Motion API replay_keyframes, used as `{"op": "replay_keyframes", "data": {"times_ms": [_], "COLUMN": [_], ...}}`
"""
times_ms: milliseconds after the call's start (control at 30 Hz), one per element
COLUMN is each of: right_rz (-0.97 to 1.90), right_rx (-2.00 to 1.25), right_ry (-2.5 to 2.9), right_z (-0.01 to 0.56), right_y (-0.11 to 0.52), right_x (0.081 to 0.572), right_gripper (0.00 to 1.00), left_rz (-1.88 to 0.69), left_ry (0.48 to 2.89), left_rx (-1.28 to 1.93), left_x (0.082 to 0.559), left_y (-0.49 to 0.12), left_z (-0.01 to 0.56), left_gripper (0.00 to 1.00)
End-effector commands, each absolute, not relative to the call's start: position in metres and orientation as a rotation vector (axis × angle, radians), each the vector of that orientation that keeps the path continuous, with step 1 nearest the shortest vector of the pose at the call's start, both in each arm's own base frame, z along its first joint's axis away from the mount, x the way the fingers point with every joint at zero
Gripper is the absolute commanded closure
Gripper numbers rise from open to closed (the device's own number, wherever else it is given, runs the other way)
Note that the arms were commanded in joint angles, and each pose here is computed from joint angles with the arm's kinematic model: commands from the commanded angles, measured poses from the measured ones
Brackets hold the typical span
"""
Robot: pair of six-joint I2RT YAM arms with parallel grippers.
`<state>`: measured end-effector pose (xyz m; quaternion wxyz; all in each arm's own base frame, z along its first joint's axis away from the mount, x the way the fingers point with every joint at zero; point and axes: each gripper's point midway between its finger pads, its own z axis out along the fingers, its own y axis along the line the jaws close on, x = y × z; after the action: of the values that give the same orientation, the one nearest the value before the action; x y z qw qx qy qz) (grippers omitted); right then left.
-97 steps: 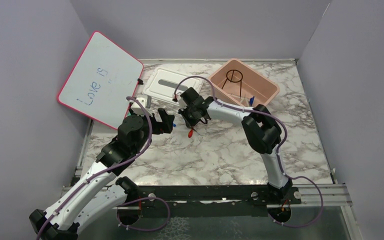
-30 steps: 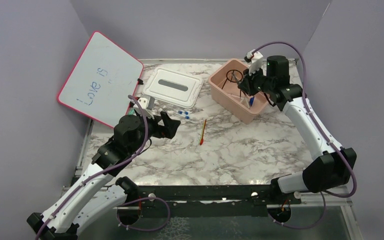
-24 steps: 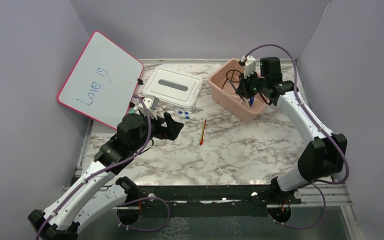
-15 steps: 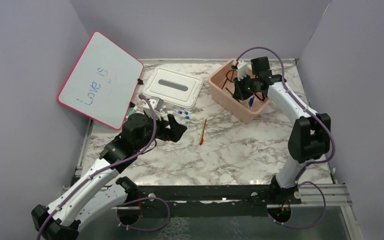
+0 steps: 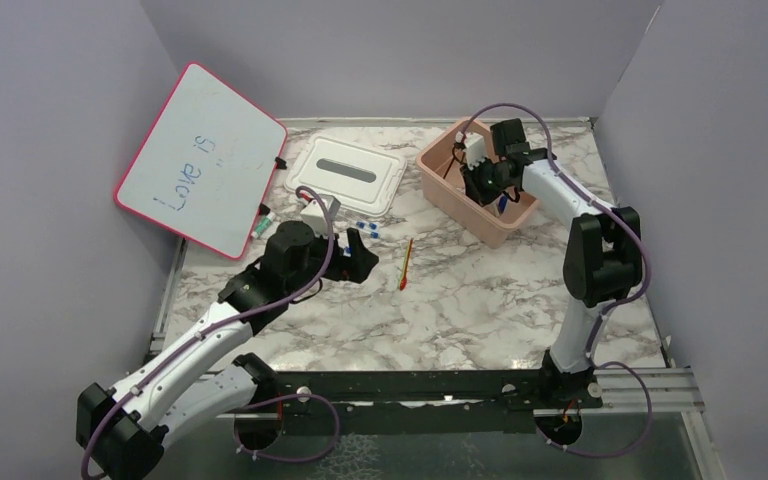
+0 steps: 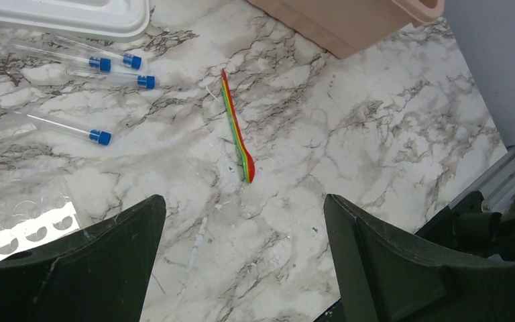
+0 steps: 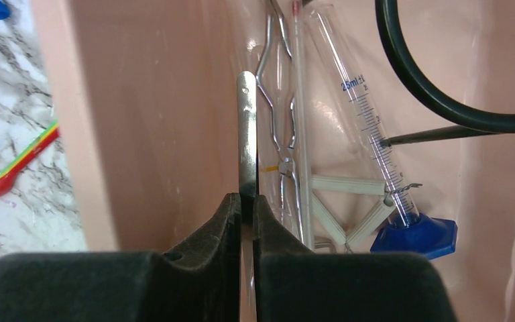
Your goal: Organize the chemistry lab equipment
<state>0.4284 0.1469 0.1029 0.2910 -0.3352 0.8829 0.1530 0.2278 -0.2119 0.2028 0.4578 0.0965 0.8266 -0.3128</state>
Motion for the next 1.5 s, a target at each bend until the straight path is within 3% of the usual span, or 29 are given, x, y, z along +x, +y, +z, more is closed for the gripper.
{"op": "replay_keyframes", "data": {"times_ms": [0,367,667,933,1133,1467], "right_rz": [0.34,0.413,0.395,0.51,0.544,0.357], "right_rx": [-0.841,-0.766,-0.588,-0.472,-0.417,-0.268], "right_ry": [2.388,2.368,2.267,2.211,2.278,2.53], "right_z": [0.092,0.126,0.193,0.223,0.184,0.076], "right_y": [0.136,0.145,0.144,0.206,0.262,0.29], "right_x": [0.437,0.431,0.431,0.389,0.351,0.322], "right_gripper": [0.88,0.71,0.7,0.66,0.65,0.64], "left_rz": [-0.766,-0.783,-0.805,-0.812,-0.771,-0.673], "left_ry": [2.032,2.161,2.258,2.235,2.179,2.071], "left_rx": [0.202,0.157,0.142,0.107,0.069,0.009], "left_x": [0.242,0.266,0.281,0.284,0.284,0.284], "left_y": [-0.219,-0.247,-0.27,-0.27,-0.256,-0.226], "left_z": [0.208,0.179,0.159,0.155,0.157,0.169], "left_gripper": [0.1,0.13,0.3,0.31,0.31,0.31]}}
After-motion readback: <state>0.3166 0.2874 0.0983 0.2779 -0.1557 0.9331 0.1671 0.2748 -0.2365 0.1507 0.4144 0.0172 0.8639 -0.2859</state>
